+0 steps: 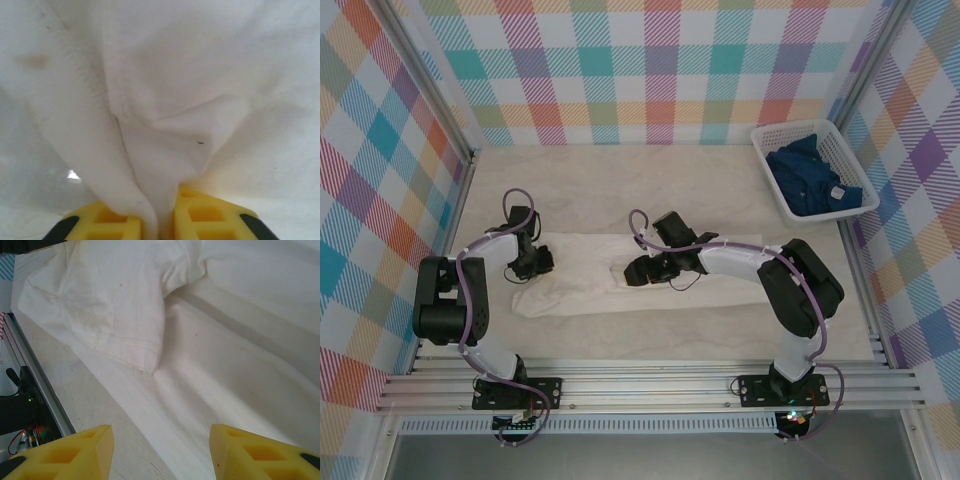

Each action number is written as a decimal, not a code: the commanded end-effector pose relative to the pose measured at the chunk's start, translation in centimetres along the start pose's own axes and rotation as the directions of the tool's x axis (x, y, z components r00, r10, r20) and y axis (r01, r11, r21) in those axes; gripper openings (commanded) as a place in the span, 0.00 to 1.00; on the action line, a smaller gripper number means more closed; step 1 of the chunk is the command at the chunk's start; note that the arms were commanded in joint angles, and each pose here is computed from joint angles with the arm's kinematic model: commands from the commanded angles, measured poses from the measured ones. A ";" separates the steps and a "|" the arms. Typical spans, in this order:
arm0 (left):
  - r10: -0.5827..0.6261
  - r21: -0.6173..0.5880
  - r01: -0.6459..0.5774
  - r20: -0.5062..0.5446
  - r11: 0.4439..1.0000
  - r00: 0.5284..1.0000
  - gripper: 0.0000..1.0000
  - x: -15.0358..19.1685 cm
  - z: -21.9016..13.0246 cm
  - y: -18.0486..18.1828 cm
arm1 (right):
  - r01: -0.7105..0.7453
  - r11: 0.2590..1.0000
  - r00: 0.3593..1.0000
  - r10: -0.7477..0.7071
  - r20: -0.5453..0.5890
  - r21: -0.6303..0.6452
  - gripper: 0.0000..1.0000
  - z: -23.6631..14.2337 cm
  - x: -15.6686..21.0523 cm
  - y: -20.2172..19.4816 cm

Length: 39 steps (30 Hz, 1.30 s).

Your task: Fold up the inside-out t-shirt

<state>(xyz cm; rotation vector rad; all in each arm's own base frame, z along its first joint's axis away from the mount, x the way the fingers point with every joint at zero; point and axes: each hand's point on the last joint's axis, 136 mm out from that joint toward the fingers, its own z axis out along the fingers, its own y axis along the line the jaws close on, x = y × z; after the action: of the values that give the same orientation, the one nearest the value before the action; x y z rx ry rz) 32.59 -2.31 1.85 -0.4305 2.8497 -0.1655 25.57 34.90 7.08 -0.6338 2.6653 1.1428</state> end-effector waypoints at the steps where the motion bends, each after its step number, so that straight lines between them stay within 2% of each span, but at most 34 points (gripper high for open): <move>1: 0.010 0.203 0.000 -0.050 0.979 0.999 0.09 0.9 1.3 -4.0 | 0.006 1.000 1.000 -0.006 0.012 0.005 0.53 -0.6 -0.7 0.1; 3: -0.001 0.214 0.011 -0.047 0.977 0.999 0.00 0.7 1.1 -4.1 | 0.005 1.000 1.000 -0.005 0.011 0.014 0.53 -0.7 -0.7 -0.1; 8: -0.070 0.161 0.068 0.010 0.985 0.997 0.00 -0.7 -0.6 -2.9 | 0.004 0.999 1.000 -0.005 0.030 0.053 0.53 -1.8 -1.2 -1.0; 15: -0.121 -0.114 0.139 0.150 0.984 0.981 0.00 -3.7 -4.7 2.4 | -0.001 0.992 0.993 -0.014 0.121 0.123 0.53 -6.4 -3.2 -2.8; 18: -0.139 -0.233 0.186 0.204 0.955 0.969 0.00 -5.0 -6.5 5.3 | -0.025 0.989 0.987 0.001 0.163 0.146 0.53 -8.3 -3.7 -3.8; 22: -0.075 -0.471 0.187 0.248 0.862 0.966 0.00 -6.3 -9.7 9.2 | -0.062 0.978 0.981 0.022 0.195 0.199 0.54 -9.8 -3.3 -5.1; 24: -0.059 -0.507 0.180 0.245 0.843 0.968 0.00 -6.8 -10.7 9.5 | -0.072 0.968 0.979 0.023 0.202 0.240 0.55 -10.2 -3.0 -5.9; 28: 0.007 -0.462 0.093 0.210 0.882 0.978 0.00 -6.3 -11.2 5.8 | -0.101 0.949 0.977 0.037 0.211 0.298 0.57 -11.0 -2.8 -7.2; 33: 0.093 -0.372 -0.036 0.139 0.928 0.986 0.00 -4.5 -11.5 -0.1 | -0.103 0.949 0.975 0.036 0.220 0.299 0.57 -11.2 -2.8 -7.3; 39: 0.153 -0.123 -0.141 0.089 0.982 0.984 0.00 -2.2 -12.6 -9.4 | -0.121 0.936 0.974 0.048 0.220 0.330 0.57 -11.5 -2.3 -8.4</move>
<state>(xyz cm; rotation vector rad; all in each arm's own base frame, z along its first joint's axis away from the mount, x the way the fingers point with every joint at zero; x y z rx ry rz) 34.70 -5.72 15.11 -0.2695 2.7272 0.2232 31.95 23.22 10.45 -0.3124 2.6249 0.7305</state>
